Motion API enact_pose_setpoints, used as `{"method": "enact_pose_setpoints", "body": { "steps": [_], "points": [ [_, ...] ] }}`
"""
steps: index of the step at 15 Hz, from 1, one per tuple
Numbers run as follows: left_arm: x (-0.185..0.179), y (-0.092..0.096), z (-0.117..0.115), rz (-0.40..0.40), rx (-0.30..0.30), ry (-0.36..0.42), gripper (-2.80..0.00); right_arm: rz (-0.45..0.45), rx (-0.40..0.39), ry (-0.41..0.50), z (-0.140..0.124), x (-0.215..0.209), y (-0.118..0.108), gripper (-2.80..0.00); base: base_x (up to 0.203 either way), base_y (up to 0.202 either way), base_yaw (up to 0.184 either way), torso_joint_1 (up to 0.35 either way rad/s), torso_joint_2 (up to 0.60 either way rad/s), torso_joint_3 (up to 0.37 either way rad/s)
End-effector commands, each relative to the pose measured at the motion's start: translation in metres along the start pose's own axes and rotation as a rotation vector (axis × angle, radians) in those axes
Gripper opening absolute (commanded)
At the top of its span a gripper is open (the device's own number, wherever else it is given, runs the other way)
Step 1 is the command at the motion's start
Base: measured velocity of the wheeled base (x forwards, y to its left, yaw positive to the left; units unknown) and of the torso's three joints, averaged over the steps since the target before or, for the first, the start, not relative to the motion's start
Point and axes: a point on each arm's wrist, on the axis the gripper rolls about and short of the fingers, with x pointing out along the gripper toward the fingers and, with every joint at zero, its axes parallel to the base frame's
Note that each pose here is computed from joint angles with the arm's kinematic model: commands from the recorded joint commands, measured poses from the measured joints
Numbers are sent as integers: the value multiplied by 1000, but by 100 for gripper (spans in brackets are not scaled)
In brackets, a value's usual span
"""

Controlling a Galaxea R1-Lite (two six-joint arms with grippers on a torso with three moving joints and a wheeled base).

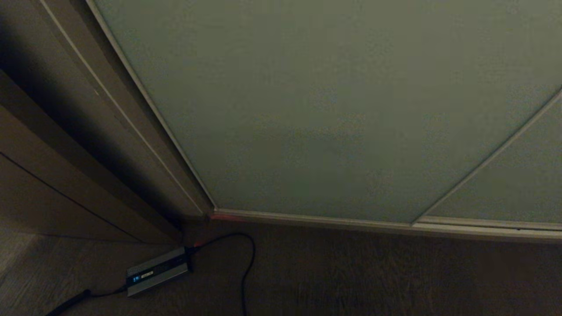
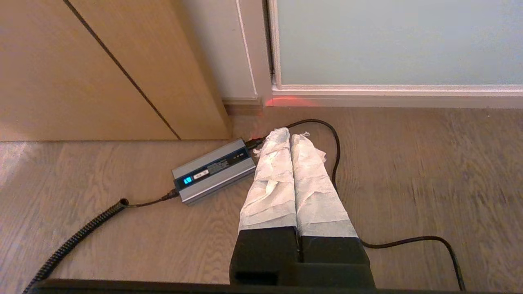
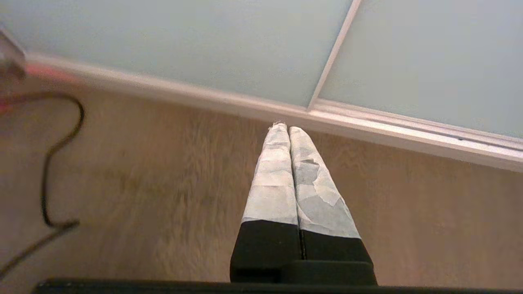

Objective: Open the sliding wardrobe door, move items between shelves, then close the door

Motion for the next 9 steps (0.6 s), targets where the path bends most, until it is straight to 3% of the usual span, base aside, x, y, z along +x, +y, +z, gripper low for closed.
{"method": "enact_pose_setpoints", "body": {
  "steps": [1,9],
  "points": [
    [0,0,0,0,1,1,-280,1,-2,-8,-2,-1,0,-280,0,0,0,0,0,0],
    [0,0,0,0,1,1,-280,4,-5,-13,-2,-1,0,-280,0,0,0,0,0,0]
  ]
}}
